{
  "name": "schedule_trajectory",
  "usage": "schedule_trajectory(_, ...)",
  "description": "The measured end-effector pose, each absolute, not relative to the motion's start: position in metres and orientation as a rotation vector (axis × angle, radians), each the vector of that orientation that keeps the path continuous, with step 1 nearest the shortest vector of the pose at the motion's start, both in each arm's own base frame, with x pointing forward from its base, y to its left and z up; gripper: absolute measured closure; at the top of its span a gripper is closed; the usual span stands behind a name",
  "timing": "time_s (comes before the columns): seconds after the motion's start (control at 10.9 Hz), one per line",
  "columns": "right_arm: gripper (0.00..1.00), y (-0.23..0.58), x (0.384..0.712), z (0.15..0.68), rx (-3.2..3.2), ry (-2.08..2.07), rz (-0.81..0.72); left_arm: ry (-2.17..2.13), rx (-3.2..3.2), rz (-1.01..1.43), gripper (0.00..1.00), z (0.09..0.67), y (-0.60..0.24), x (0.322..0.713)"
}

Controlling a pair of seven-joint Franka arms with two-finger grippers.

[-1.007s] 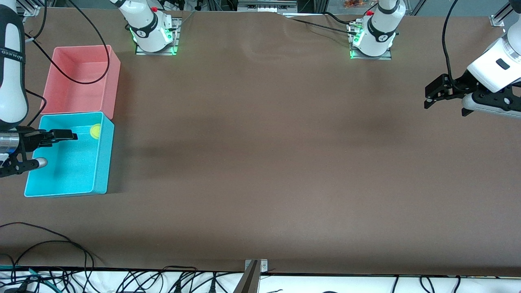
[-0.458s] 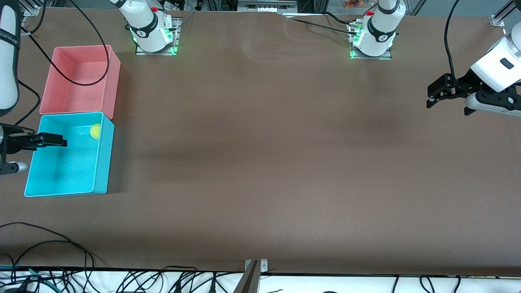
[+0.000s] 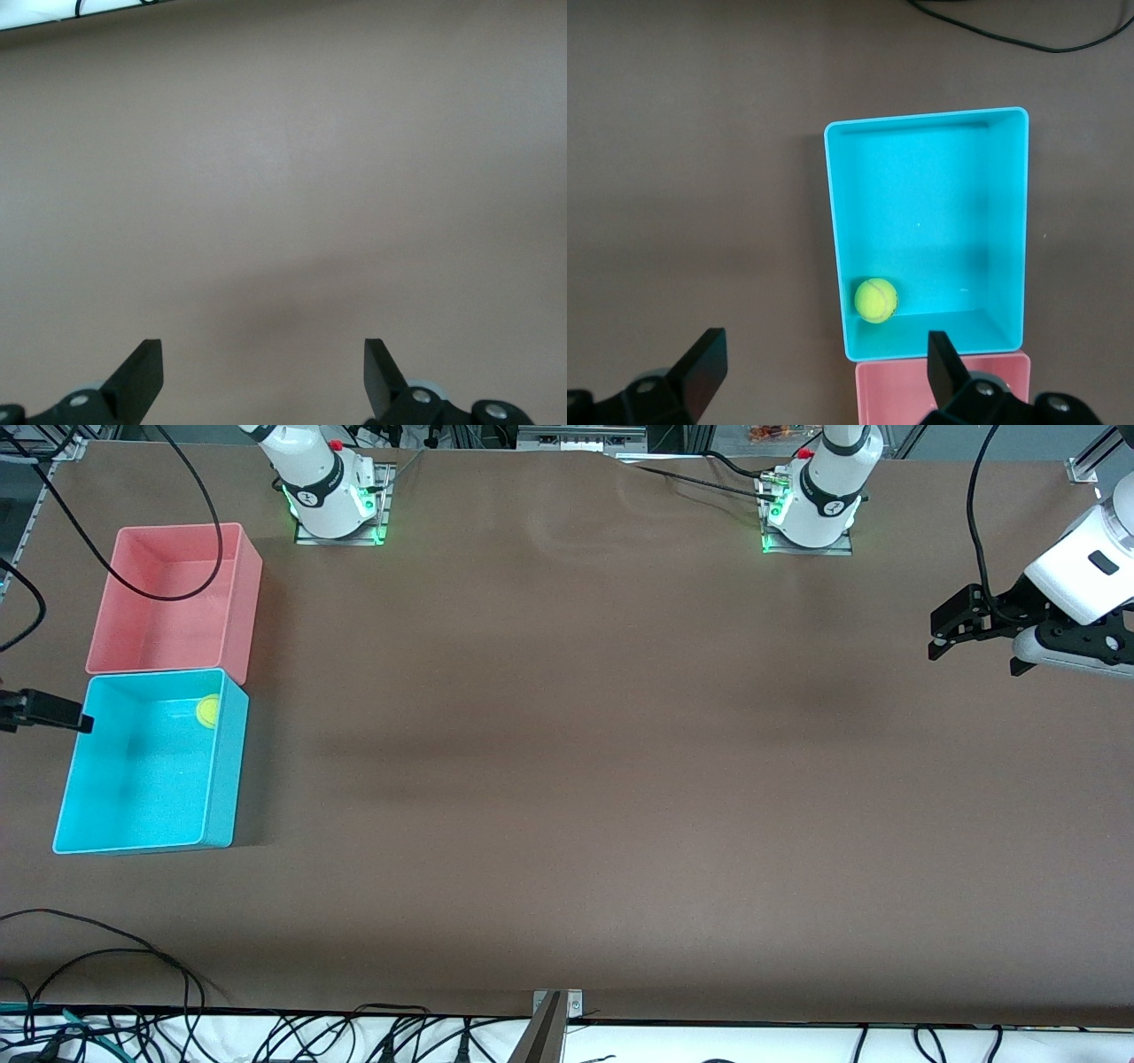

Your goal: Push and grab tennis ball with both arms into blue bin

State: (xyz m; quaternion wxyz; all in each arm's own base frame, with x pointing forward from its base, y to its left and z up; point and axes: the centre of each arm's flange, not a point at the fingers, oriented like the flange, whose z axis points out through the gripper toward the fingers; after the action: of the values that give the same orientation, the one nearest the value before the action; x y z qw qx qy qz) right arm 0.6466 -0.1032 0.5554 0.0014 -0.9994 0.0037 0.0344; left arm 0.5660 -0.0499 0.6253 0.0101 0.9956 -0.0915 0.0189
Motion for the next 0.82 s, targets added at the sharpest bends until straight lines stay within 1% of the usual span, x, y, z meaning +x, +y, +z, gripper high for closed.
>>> schedule_trajectory(0.27, 0.0, -0.098, 0.622, 0.592, -3.135, 0.06, 0.056, -0.286, 3.108, 0.059, 0.0, 0.625, -0.05, 0.566)
schedule_trajectory(0.64, 0.0, -0.055, 0.575, 0.595, -3.124, 0.036, 0.03, -0.286, 3.108, 0.058, 0.0, 0.625, -0.051, 0.566)
schedule_trajectory(0.82, 0.0, -0.04, 0.558, 0.6, -3.121, 0.002, 0.021, -0.285, 3.108, 0.058, 0.0, 0.625, -0.051, 0.566)
